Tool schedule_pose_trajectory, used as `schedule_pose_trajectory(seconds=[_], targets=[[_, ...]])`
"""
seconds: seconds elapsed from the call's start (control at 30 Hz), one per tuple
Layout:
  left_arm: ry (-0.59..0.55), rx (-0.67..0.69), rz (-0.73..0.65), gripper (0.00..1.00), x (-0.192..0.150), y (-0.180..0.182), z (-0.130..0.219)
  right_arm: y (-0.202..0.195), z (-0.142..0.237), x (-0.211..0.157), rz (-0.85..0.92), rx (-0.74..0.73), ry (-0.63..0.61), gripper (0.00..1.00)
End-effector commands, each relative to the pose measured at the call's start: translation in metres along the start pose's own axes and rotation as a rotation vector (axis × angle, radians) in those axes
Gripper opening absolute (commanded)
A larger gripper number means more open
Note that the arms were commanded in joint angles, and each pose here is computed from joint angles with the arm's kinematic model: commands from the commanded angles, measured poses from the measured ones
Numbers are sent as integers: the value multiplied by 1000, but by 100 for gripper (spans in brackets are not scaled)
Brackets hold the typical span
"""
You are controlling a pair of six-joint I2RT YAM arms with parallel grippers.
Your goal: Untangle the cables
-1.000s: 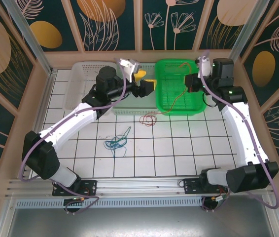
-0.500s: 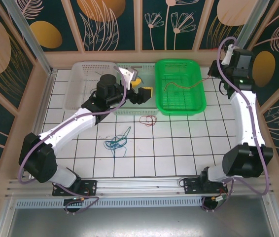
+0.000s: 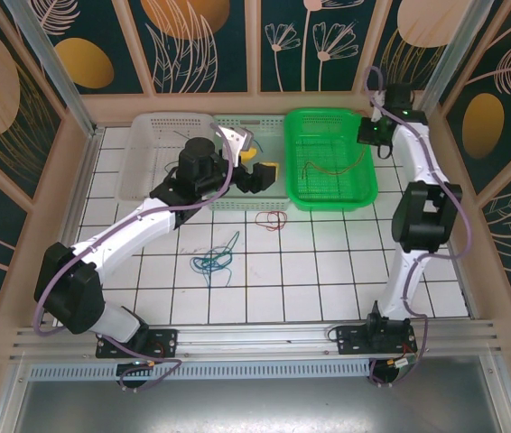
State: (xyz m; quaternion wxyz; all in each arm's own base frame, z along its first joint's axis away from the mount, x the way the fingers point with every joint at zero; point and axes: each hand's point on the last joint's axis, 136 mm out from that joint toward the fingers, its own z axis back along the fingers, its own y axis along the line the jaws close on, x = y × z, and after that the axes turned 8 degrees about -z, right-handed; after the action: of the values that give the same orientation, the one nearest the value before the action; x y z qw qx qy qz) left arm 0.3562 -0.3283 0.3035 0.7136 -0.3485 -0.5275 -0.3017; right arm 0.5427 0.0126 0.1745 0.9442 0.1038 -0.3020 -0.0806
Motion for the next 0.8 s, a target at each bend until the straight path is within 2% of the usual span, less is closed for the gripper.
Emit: schedule_pose_trajectory(seconds=[0.0,0.1,0.2,0.27,0.37,0.43,0.53,0.63,0.77], targets=[[38,33,-21,88,-11,5,4,10,-14,-14,36,-7,100,0],[65,57,-22,88,-20,9,4,6,-37,-22,37,-40,154,2],[113,85,-10,88,-34,16,2,1,-50,-21,12,-65,161,15],[156,99,5,88,-47,20,0,0,-51,-16,5,-78,146,30],[235,134,32,88,-72,29,-5,-2,-47,-3,5,-102,110,38],[289,158,52,87,-89,36,-8,-3,-43,3,7,-116,93,51],[372,168,78,85,-115,41,-14,-1,-37,9,9,-119,75,62],[443,171,93,82,-138,45,-19,6,-26,16,6,-98,49,66],[476,154,108,76,-153,45,-23,22,-5,25,16,-61,9,69]])
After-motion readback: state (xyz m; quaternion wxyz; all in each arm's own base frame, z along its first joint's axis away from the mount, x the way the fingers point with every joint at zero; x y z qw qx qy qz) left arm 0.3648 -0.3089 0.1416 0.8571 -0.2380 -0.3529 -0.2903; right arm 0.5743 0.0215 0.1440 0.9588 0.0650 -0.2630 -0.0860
